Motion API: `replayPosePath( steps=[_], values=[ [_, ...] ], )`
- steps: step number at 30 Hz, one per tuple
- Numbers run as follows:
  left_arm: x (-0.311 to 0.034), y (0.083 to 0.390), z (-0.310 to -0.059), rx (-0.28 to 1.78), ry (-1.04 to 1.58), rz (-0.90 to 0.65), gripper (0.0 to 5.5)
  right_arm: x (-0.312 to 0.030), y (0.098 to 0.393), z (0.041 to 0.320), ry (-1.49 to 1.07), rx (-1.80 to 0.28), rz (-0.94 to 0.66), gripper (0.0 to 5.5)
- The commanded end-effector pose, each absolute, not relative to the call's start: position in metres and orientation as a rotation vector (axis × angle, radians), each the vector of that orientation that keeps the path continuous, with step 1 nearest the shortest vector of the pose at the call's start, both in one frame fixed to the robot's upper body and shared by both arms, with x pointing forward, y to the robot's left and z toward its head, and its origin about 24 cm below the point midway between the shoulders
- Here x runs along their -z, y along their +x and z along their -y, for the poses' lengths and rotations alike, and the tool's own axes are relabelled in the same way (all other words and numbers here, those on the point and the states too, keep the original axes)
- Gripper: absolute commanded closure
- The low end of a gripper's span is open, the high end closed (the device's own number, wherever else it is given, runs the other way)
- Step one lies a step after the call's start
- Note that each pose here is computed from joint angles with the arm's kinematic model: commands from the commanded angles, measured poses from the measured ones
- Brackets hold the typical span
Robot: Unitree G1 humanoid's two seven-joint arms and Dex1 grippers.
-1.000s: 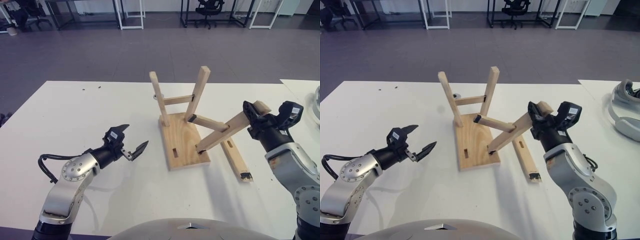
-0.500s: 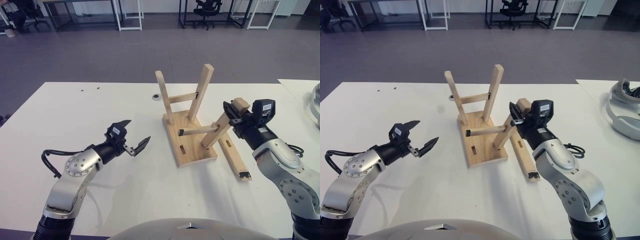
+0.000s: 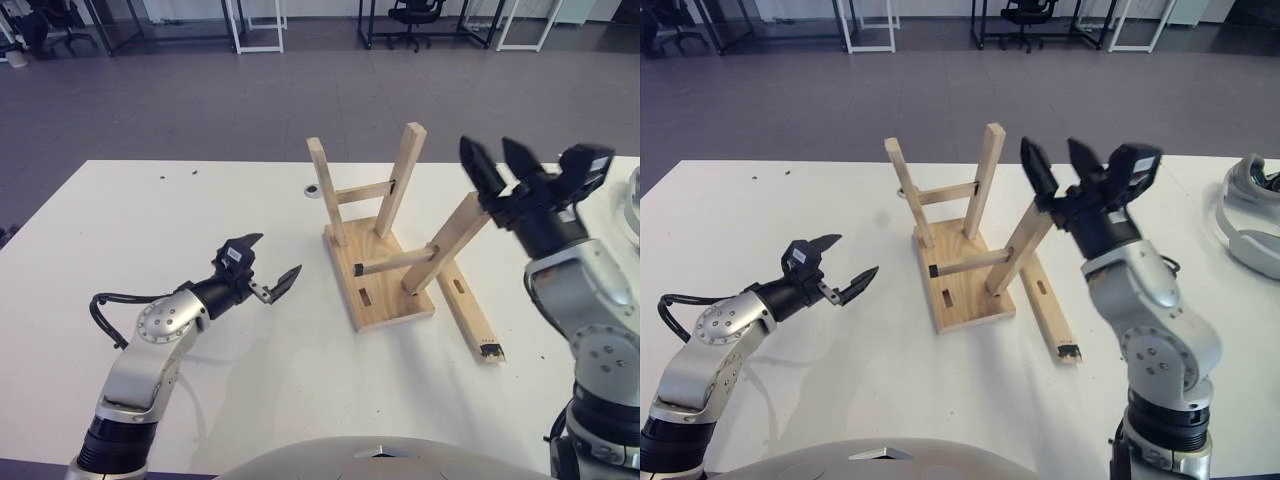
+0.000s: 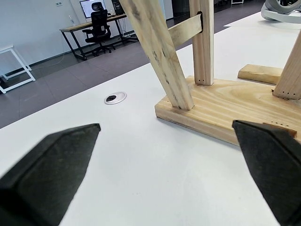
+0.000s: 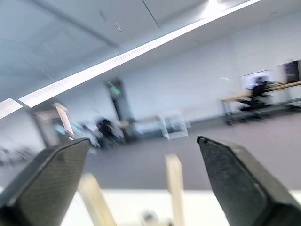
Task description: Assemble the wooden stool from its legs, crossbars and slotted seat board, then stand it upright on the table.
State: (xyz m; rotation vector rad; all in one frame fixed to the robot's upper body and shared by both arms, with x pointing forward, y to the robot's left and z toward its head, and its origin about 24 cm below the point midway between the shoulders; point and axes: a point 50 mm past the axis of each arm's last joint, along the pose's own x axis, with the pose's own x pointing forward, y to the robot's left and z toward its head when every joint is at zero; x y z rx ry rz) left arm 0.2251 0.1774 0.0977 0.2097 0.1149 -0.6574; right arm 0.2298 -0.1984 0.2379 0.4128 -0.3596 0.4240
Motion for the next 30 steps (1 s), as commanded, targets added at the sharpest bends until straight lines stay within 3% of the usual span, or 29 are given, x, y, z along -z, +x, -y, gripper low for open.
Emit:
replayPosePath(
  steps=[1, 2, 4, 6, 8, 10, 14, 18, 25, 30],
  values=[
    [-0.095, 0.226, -0.177, 0.644, 0.214, -0.115, 0.32, -0.263, 0.231, 0.248, 0.604, -0.364, 0.482, 0.47],
    [-0.095, 0.226, -0.177, 0.64, 0.214, -0.113, 0.32, -0.247, 0.237, 0.26, 0.584, -0.288, 0.407, 0.34],
    [-0.097, 0.229, -0.176, 0.629, 0.216, -0.103, 0.32, -0.176, 0.247, 0.266, 0.422, -0.146, 0.05, 0.11],
    [-0.099, 0.232, -0.177, 0.606, 0.217, -0.09, 0.32, -0.117, 0.237, 0.254, 0.3, -0.164, -0.21, 0.11],
    [-0.1, 0.235, -0.179, 0.573, 0.211, -0.086, 0.32, -0.071, 0.223, 0.239, 0.214, -0.203, -0.377, 0.11],
    [-0.102, 0.239, -0.179, 0.557, 0.203, -0.084, 0.32, -0.049, 0.214, 0.231, 0.154, -0.199, -0.469, 0.11],
    [-0.105, 0.241, -0.178, 0.556, 0.204, -0.081, 0.32, -0.034, 0.207, 0.227, -0.014, -0.195, -0.6, 0.11],
    [-0.108, 0.243, -0.177, 0.55, 0.207, -0.073, 0.32, -0.031, 0.205, 0.227, -0.055, -0.168, -0.657, 0.61],
    [-0.135, 0.251, -0.175, 0.483, 0.121, 0.049, 0.32, -0.027, 0.202, 0.243, -0.095, -0.117, -0.726, 2.03],
    [-0.191, 0.261, -0.159, 0.478, -0.051, 0.266, 0.32, -0.031, 0.208, 0.255, -0.145, -0.127, -0.704, 2.94]
  ],
)
